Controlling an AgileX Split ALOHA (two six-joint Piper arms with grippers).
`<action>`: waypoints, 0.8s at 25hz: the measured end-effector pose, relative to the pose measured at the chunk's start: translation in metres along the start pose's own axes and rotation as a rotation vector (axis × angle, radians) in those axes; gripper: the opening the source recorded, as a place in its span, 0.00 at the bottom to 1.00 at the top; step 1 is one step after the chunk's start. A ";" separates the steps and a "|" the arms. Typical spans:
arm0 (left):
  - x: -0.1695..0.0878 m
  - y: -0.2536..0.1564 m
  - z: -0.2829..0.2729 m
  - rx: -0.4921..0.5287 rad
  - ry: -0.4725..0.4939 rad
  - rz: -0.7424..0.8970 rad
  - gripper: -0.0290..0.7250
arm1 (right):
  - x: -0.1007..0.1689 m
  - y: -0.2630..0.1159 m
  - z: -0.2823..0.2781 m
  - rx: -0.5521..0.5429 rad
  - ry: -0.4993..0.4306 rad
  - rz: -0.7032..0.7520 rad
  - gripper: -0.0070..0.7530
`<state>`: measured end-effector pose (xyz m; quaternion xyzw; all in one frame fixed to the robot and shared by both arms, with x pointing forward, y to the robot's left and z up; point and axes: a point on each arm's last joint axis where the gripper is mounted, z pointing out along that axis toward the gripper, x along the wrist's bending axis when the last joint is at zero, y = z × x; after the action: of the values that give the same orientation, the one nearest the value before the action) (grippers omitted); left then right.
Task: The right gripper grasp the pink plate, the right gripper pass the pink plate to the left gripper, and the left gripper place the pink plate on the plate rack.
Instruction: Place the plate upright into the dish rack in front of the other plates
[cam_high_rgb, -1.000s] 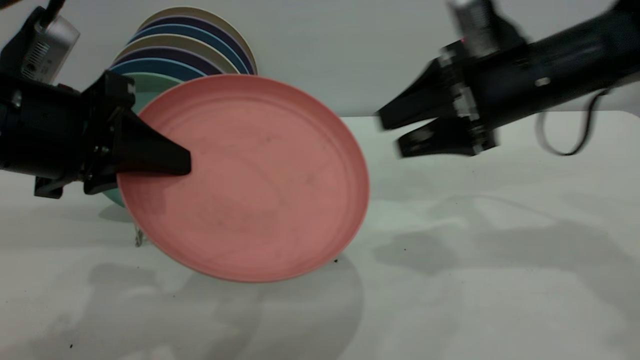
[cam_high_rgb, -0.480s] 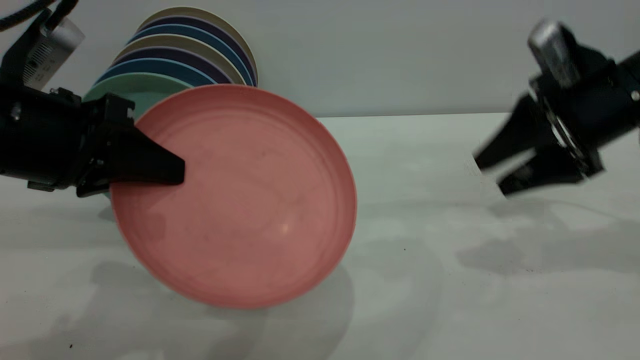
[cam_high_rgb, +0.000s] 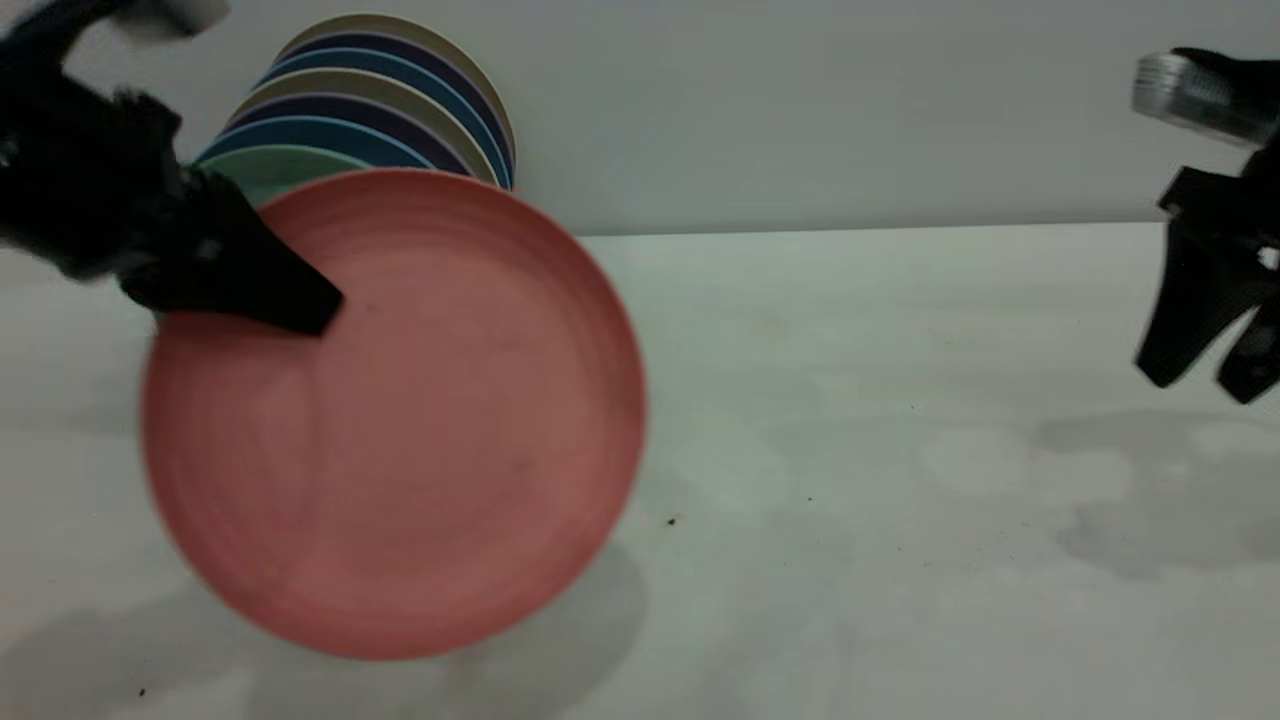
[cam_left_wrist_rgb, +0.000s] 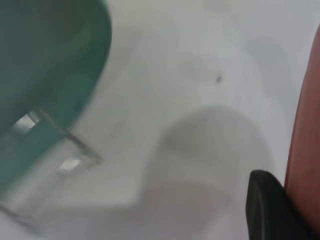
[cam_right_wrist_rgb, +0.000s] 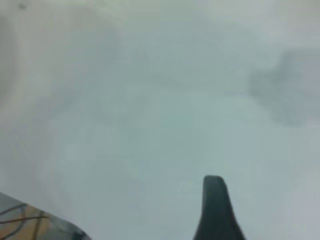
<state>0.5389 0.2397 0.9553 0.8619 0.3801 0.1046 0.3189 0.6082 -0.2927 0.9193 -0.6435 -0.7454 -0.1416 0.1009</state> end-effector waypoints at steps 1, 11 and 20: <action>0.002 0.007 -0.006 0.004 0.010 0.082 0.17 | -0.001 -0.001 -0.001 0.004 -0.015 -0.001 0.72; 0.018 0.061 -0.051 0.026 0.117 0.719 0.17 | -0.001 -0.001 -0.001 0.011 -0.017 0.010 0.72; 0.028 0.076 -0.065 0.001 0.298 0.908 0.17 | -0.001 -0.002 -0.001 0.013 -0.017 0.011 0.72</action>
<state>0.5755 0.2517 1.0515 0.9167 0.0066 0.3555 0.1826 0.6068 -0.2942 0.9202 -0.6480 -0.7437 -0.1307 0.0997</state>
